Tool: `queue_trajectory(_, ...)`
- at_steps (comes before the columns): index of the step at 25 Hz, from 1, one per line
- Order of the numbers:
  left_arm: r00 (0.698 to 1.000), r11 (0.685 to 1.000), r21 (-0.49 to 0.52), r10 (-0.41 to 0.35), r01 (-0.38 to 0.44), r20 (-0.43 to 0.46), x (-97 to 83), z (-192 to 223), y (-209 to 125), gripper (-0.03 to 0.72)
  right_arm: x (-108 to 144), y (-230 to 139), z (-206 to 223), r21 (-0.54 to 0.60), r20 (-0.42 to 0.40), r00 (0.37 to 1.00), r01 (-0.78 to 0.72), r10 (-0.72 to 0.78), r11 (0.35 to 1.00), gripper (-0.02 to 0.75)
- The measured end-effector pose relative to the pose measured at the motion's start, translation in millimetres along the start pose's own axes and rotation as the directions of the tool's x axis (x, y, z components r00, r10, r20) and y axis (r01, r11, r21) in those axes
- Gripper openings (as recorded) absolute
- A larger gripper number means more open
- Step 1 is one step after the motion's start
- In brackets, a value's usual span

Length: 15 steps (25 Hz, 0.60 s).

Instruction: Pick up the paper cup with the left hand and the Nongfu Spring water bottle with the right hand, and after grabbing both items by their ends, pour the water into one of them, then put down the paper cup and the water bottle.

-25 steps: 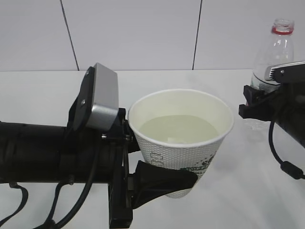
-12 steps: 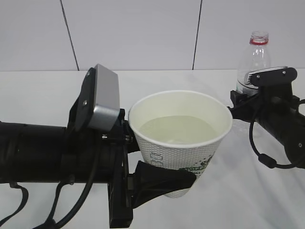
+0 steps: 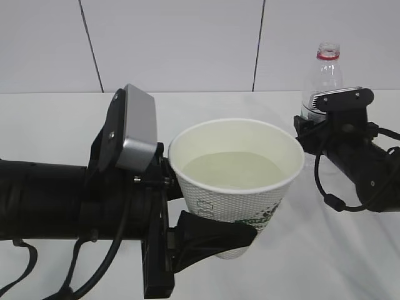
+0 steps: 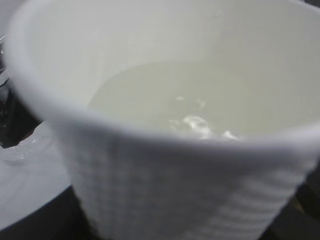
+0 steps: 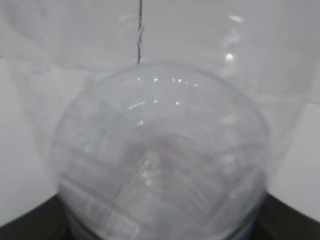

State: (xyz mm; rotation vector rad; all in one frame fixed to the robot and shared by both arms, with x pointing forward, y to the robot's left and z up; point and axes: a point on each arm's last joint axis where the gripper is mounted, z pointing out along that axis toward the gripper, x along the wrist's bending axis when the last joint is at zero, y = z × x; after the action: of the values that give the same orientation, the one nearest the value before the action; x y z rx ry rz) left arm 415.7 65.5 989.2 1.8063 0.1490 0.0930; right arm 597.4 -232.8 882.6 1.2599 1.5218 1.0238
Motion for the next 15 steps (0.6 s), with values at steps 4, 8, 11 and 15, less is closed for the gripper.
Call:
queue_trajectory(4, 1.000, 1.000, 0.000, 0.000, 0.000, 0.000, 0.0, 0, 0, 0.463, 1, -4, 7, -0.009, 0.003, 1.000, 0.002, -0.002, 1.000, 0.438)
queue_trajectory(8, 1.000, 1.000, 0.002, 0.000, 0.000, -0.001, 0.1, 0, 0, 0.463, 2, -12, 10, 0.005, 0.003, 1.000, 0.005, -0.005, 1.000, 0.438)
queue_trajectory(11, 1.000, 1.000, 0.002, 0.000, 0.000, -0.001, 0.1, 0, 0, 0.463, 3, -15, 11, 0.013, 0.002, 1.000, 0.006, -0.006, 1.000, 0.438)
queue_trajectory(15, 1.000, 1.000, 0.009, -0.005, 0.005, 0.000, 0.7, 1, -2, 0.463, 2, -13, 11, -0.012, 0.007, 1.000, 0.007, -0.006, 1.000, 0.438)
